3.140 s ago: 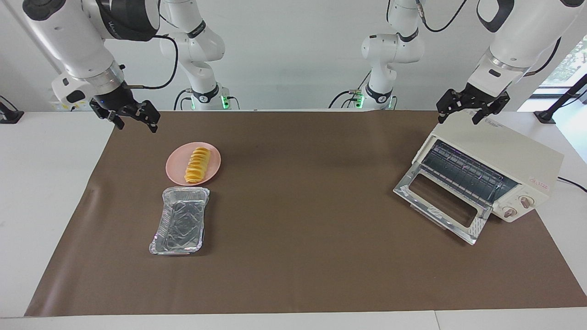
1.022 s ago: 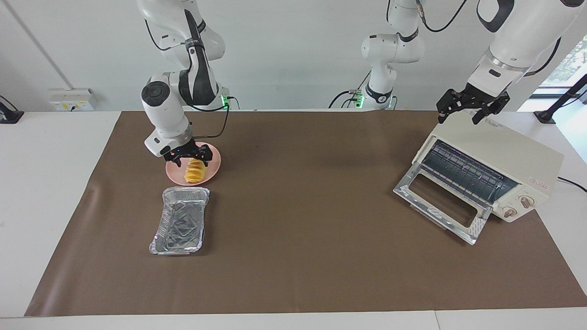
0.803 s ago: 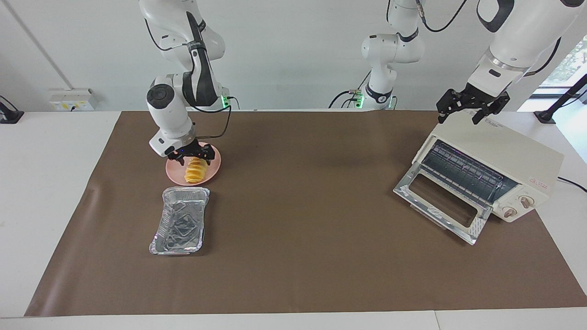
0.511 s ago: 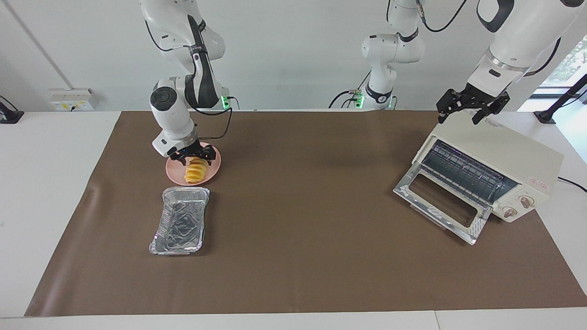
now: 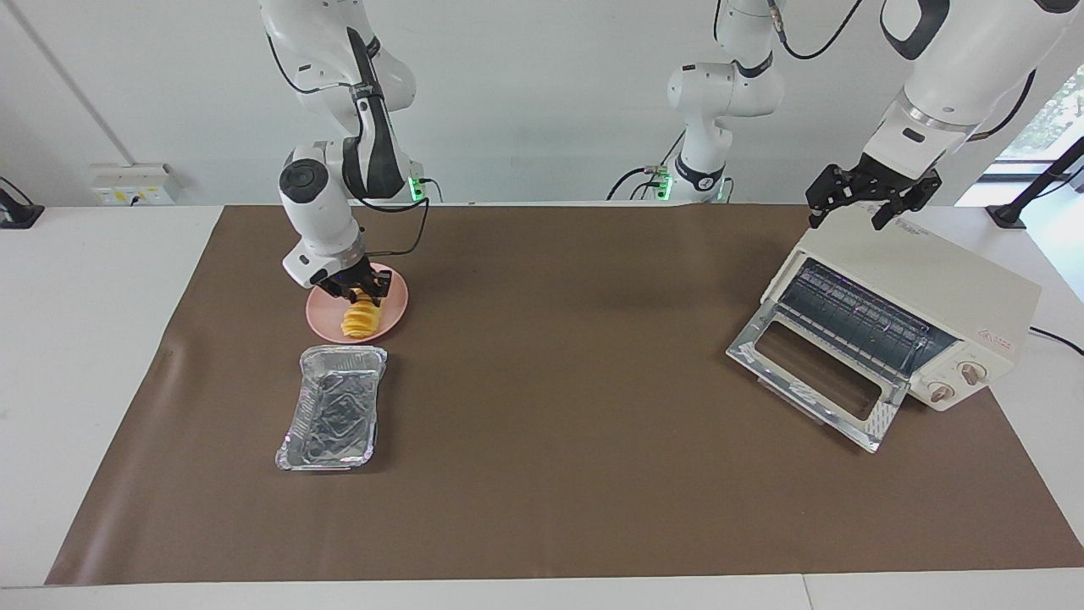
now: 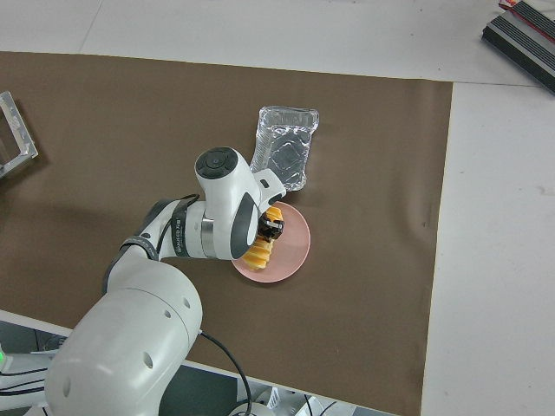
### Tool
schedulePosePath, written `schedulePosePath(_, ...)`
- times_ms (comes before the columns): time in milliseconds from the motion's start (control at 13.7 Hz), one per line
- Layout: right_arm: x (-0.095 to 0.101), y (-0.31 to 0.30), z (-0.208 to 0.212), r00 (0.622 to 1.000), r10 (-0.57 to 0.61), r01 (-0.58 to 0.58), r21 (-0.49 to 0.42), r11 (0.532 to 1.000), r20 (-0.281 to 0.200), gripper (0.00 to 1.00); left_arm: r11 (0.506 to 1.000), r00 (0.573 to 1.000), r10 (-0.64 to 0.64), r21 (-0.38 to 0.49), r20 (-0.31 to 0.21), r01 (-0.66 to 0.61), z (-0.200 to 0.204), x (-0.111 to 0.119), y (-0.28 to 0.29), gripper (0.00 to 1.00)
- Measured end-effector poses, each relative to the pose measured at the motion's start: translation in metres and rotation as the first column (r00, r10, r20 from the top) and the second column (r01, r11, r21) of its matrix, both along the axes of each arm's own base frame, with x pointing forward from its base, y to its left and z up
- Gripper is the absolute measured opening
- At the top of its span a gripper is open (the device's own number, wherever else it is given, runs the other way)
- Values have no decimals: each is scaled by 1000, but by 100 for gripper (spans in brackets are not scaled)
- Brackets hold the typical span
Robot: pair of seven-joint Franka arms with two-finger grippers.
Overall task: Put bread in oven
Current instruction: 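Reach the right gripper down to the bread slices on the pink plate, then grasp the bread with the right gripper and lower it into the foil tray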
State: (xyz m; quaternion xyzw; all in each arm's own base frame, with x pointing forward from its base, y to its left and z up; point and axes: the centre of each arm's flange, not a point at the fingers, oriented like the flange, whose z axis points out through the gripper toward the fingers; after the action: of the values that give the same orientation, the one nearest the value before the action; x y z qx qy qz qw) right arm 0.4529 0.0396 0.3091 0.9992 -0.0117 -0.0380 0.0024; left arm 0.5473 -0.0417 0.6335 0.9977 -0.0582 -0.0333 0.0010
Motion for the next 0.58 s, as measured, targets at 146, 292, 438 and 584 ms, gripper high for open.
schedulePosePath(146, -1, 0, 2, 1000, -17, 17, 14, 1000, -7, 19, 1000, 1000, 0, 0, 0, 0, 0, 0, 0, 100)
schedulePosePath(292, -2, 1, 16, 999, -27, 27, 18, 999, -35, 16, 1000, 1000, 0, 0, 0, 0, 0, 0, 0, 100)
schedulePosePath(438, 2, 3, 53, 998, -31, 32, 18, 999, -47, 10, 1000, 1000, 0, 0, 0, 0, 0, 0, 0, 100)
schedulePosePath(584, 11, 4, 101, 1000, -28, 28, 23, 999, -10, 10, 1000, 1000, 0, 0, 0, 0, 0, 0, 0, 100)
